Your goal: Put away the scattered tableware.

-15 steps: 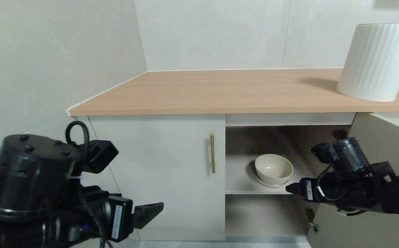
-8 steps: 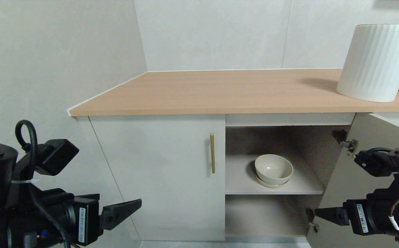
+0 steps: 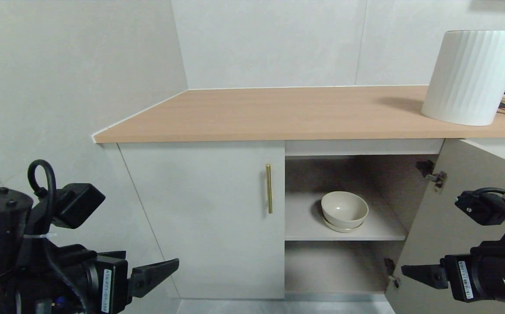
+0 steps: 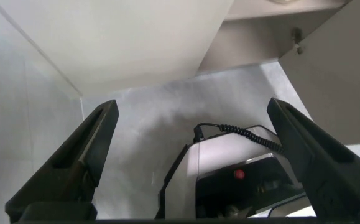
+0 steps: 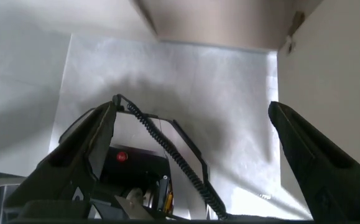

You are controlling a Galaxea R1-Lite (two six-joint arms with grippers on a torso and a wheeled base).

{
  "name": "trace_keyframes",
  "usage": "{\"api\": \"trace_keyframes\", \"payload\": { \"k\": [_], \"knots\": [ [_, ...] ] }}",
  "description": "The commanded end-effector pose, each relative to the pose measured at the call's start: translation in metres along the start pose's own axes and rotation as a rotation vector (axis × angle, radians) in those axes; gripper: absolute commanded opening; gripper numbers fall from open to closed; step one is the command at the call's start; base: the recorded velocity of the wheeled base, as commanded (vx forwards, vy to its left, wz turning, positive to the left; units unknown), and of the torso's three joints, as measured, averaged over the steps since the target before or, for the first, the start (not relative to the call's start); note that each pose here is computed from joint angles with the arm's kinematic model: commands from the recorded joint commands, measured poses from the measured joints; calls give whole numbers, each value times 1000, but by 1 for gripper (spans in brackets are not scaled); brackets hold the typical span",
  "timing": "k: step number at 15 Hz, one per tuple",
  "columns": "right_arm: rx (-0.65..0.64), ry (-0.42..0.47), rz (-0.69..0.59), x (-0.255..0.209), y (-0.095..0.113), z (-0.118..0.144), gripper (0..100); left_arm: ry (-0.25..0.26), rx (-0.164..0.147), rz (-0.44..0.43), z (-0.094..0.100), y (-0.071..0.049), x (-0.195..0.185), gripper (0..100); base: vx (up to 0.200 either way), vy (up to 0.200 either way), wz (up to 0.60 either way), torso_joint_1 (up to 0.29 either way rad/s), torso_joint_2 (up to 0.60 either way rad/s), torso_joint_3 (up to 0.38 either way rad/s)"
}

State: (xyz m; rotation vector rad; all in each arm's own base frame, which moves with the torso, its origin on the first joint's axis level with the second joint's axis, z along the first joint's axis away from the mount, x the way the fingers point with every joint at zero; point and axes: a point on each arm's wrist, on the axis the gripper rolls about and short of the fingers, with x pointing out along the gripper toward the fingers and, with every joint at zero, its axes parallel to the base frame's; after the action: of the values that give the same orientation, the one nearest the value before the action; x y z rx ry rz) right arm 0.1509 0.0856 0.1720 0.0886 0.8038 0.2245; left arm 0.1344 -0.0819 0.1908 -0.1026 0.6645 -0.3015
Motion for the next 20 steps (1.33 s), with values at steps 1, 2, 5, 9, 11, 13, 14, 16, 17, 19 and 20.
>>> {"api": "trace_keyframes", "payload": {
  "k": [1, 2, 5, 9, 11, 13, 14, 16, 17, 19, 20],
  "knots": [
    [-8, 4, 4, 0, 2, -1, 100, 4, 1, 1, 0, 0, 1, 100, -200, 0, 0, 2, 2, -7],
    [-8, 2, 5, 0, 1, -1, 100, 4, 1, 1, 0, 0, 1, 100, -200, 0, 0, -7, -2, 17],
    [-11, 10, 3, 1, 2, -2, 100, 7, 2, 2, 0, 0, 2, 100, -200, 0, 0, 1, 1, 4],
    [-11, 10, 3, 0, 1, -2, 100, 7, 2, 2, 0, 0, 2, 100, -200, 0, 0, 2, 1, 1],
    [-12, 11, 3, 1, 1, -2, 100, 7, 2, 2, 0, 0, 2, 100, -200, 0, 0, 2, 5, 5],
    [-12, 11, 3, 1, 1, -2, 100, 7, 2, 2, 0, 0, 2, 100, -200, 0, 0, 2, 2, 9],
    [-12, 11, 3, 1, 1, -2, 100, 7, 2, 2, 0, 0, 2, 100, -200, 0, 0, 7, 2, 2],
    [-12, 11, 3, 1, 1, -2, 100, 7, 2, 2, 0, 0, 2, 100, 0, 0, 0, 0, 0, 0],
    [-11, 10, 3, 0, 1, -2, 100, 7, 2, 2, 0, 0, 2, 100, 0, 0, 0, 0, 0, 0],
    [-11, 9, 2, 0, 1, -2, 100, 7, 3, 0, 0, 0, 2, 100, 0, 0, 0, 0, 0, 0],
    [-12, 10, 1, -1, 1, -3, 100, 6, 2, -1, 0, -1, 1, 100, 0, 0, 0, 0, 0, 0]
  ]
}}
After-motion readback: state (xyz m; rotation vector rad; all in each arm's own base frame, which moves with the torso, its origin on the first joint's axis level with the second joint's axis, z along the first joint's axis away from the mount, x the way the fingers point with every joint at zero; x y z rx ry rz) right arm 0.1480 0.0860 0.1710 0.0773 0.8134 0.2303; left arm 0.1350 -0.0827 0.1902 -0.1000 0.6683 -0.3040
